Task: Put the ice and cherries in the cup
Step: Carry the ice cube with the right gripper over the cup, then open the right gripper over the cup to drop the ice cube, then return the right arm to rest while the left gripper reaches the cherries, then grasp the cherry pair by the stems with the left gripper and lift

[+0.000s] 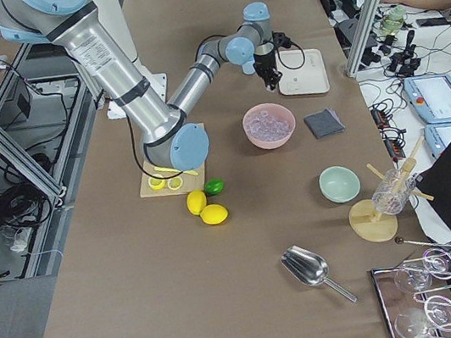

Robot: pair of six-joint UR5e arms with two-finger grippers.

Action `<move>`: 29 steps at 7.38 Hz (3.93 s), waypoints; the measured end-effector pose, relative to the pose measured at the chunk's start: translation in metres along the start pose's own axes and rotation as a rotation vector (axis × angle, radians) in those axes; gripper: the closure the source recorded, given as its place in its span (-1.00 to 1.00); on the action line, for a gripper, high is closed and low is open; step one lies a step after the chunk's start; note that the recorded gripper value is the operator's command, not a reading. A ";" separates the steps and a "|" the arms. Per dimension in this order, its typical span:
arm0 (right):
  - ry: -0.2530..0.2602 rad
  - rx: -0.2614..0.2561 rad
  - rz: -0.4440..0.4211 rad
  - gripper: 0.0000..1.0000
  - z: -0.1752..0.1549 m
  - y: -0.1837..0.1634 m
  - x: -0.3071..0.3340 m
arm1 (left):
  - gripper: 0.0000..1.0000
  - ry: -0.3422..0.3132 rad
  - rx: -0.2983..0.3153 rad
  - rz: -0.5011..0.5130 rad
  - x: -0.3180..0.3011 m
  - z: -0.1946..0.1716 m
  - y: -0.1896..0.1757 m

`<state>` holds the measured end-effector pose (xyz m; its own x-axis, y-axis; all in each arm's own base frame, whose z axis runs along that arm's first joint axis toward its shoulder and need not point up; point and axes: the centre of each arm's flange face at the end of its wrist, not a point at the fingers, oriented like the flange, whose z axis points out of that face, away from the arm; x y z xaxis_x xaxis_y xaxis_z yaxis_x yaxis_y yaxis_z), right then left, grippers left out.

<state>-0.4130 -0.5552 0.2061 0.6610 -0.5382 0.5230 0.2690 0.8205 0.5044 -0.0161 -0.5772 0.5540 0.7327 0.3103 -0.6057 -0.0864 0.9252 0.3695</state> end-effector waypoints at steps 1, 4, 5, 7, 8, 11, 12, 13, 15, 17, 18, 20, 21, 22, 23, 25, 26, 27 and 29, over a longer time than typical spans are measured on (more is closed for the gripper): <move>-0.009 0.010 0.057 1.00 -0.008 -0.033 -0.046 | -0.95 0.006 -0.001 0.016 0.007 0.004 -0.002; -0.006 0.024 0.202 1.00 -0.010 -0.103 -0.195 | -0.95 0.033 0.009 0.080 0.039 0.023 -0.009; 0.014 0.035 0.213 1.00 -0.001 -0.104 -0.230 | -0.95 0.037 0.008 0.083 0.044 0.026 -0.011; 0.028 0.061 0.207 1.00 0.021 -0.101 -0.260 | -0.95 0.040 0.012 0.092 0.049 0.028 -0.011; 0.029 0.063 0.202 1.00 0.032 -0.099 -0.263 | -0.95 0.041 0.018 0.099 0.050 0.029 -0.010; 0.037 0.054 0.193 -0.17 0.049 -0.092 -0.258 | -0.95 0.042 0.027 0.107 0.048 0.031 -0.003; 0.040 0.048 0.192 -0.53 0.054 -0.089 -0.257 | -0.95 0.043 0.028 0.108 0.048 0.031 -0.002; 0.041 0.045 0.192 -0.95 0.060 -0.085 -0.256 | -0.95 0.043 0.029 0.109 0.049 0.031 -0.002; 0.029 0.050 0.195 -0.97 0.061 -0.081 -0.259 | -0.94 0.054 0.041 0.123 0.059 0.025 -0.006; -0.005 0.046 0.229 -0.97 0.030 -0.086 -0.216 | -0.93 0.118 0.028 0.111 0.124 0.035 -0.023; -0.050 0.020 0.263 -0.97 -0.002 -0.081 -0.154 | -0.93 0.132 0.007 0.106 0.163 0.053 -0.031; -0.111 -0.001 0.220 -0.97 -0.066 -0.004 0.018 | -0.93 0.106 -0.024 0.099 0.228 0.093 -0.043; -0.105 -0.009 0.178 -0.97 -0.087 0.057 0.107 | -0.93 0.094 -0.033 0.094 0.240 0.112 -0.044; -0.089 -0.031 0.130 -0.97 -0.101 0.118 0.189 | -0.93 0.092 -0.032 0.094 0.236 0.136 -0.042; -0.065 -0.052 0.066 -0.97 -0.110 0.179 0.259 | -0.93 0.094 -0.027 0.097 0.225 0.161 -0.039; -0.027 -0.084 -0.047 -0.97 -0.128 0.286 0.361 | -0.85 0.093 -0.030 0.104 0.210 0.195 -0.028; -0.015 -0.097 -0.093 -0.97 -0.135 0.326 0.396 | -0.49 0.092 -0.026 0.109 0.210 0.204 -0.024; -0.010 -0.107 -0.125 -0.97 -0.141 0.359 0.422 | -0.24 0.094 -0.029 0.098 0.213 0.210 -0.019; -0.007 -0.112 -0.140 -0.97 -0.147 0.398 0.443 | 0.86 0.099 -0.045 0.063 0.221 0.219 -0.011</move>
<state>0.0902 -0.4385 0.5375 0.6065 -0.6499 0.4580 0.4350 0.7534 0.4931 0.2945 -0.5663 0.5706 0.6551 0.3860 -0.6495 -0.1620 0.9114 0.3783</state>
